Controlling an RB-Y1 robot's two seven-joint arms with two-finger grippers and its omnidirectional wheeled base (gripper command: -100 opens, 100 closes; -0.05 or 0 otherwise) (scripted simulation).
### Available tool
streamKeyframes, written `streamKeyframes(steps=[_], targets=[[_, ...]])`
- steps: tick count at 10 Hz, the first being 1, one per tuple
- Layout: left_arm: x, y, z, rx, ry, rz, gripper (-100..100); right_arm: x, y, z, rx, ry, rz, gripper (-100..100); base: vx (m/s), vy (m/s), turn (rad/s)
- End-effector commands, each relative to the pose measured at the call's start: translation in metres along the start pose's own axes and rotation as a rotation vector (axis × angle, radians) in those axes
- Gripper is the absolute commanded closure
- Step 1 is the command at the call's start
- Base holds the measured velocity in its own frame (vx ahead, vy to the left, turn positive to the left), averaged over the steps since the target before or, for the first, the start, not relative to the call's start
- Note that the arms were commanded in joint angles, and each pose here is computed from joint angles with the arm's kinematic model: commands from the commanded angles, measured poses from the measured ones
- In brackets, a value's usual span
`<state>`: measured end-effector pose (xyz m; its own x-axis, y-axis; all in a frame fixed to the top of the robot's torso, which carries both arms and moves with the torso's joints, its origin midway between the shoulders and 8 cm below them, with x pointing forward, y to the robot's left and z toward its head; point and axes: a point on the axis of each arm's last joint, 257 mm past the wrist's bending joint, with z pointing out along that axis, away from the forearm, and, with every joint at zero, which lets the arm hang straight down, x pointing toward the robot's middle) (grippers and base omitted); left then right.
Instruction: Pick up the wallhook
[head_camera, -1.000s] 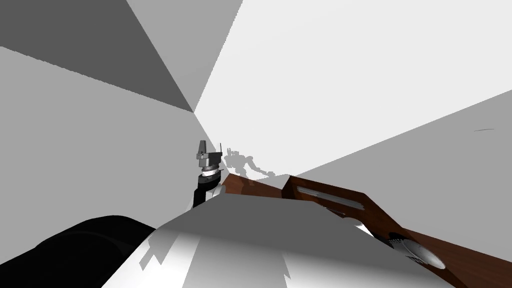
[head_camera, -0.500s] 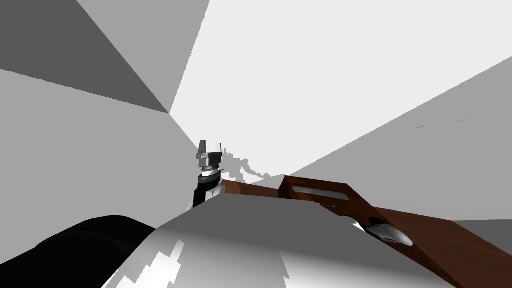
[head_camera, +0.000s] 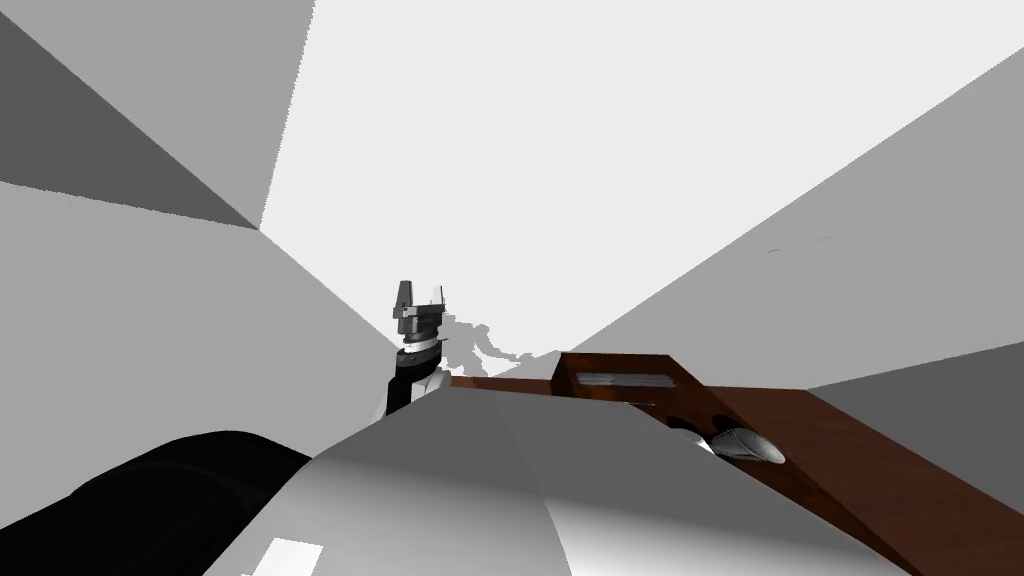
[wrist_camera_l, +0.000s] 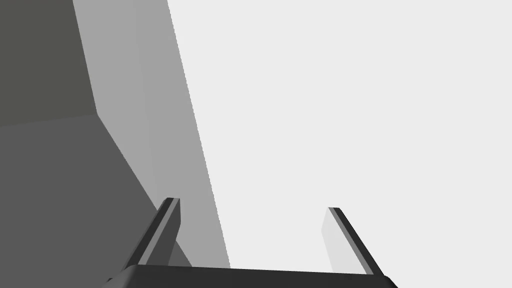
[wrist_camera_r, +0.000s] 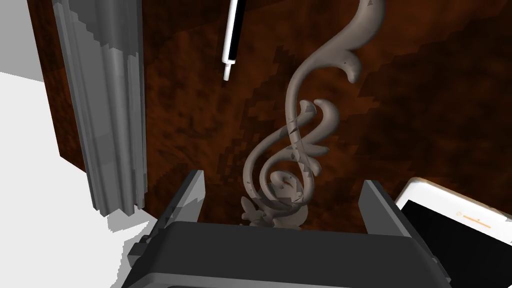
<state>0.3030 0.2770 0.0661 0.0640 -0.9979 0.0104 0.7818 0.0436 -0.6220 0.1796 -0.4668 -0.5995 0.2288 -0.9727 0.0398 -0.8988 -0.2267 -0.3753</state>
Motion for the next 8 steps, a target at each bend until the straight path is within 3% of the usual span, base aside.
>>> streamKeyframes(steps=[1,5,8], targets=[[0.000,0.000,0.000,0.000,0.000,0.000,0,-0.016,-0.003,0.004,0.002,-0.026,-0.052,-100,0.120,0.069,-0.370],[0.000,0.000,0.000,0.000,0.000,0.000,0,-0.036,-0.007,0.009,0.007,-0.060,-0.153,-100,0.091,0.084,-0.279],[0.000,0.000,0.000,0.000,0.000,0.000,0,-0.036,-0.007,0.009,0.007,-0.060,-0.153,-100,-0.005,-0.005,0.016]])
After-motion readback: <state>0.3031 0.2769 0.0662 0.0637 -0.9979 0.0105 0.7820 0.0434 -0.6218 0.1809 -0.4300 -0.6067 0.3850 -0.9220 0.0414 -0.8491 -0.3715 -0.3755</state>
